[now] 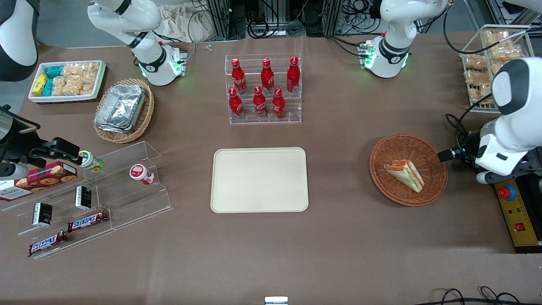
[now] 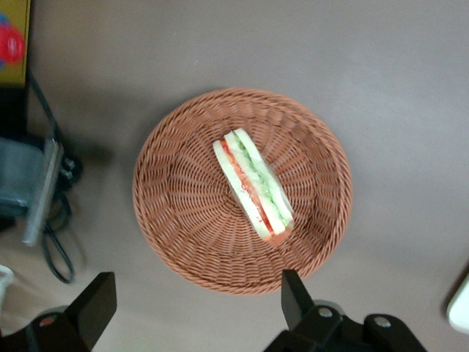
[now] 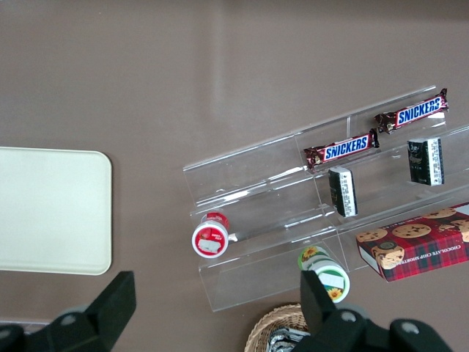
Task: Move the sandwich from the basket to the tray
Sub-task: 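Move the left gripper over the wrapped sandwich in the wicker basket, then lower the open left gripper around the sandwich's crust edge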
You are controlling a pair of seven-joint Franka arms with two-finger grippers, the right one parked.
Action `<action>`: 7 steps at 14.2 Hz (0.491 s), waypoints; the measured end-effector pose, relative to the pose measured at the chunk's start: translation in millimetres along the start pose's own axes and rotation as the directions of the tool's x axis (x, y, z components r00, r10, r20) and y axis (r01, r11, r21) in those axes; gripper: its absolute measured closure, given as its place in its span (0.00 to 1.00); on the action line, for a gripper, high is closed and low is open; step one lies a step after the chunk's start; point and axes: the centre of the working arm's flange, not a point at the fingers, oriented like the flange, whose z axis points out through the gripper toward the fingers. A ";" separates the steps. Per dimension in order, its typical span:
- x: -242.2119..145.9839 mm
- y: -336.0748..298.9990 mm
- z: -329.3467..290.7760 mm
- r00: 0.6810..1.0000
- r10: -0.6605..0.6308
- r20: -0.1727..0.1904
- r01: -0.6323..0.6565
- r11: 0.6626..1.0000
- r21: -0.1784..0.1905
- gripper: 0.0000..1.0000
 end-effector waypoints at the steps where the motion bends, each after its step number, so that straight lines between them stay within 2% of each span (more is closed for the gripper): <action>1: -2.3 1.3 14.1 0.998 -0.067 0.009 0.067 0.998 0.003 0.00; 4: -10.4 6.1 54.6 0.985 -0.169 0.033 0.168 0.986 0.016 0.00; 7: -16.7 16.5 94.0 0.960 -0.278 0.038 0.278 0.960 0.018 0.00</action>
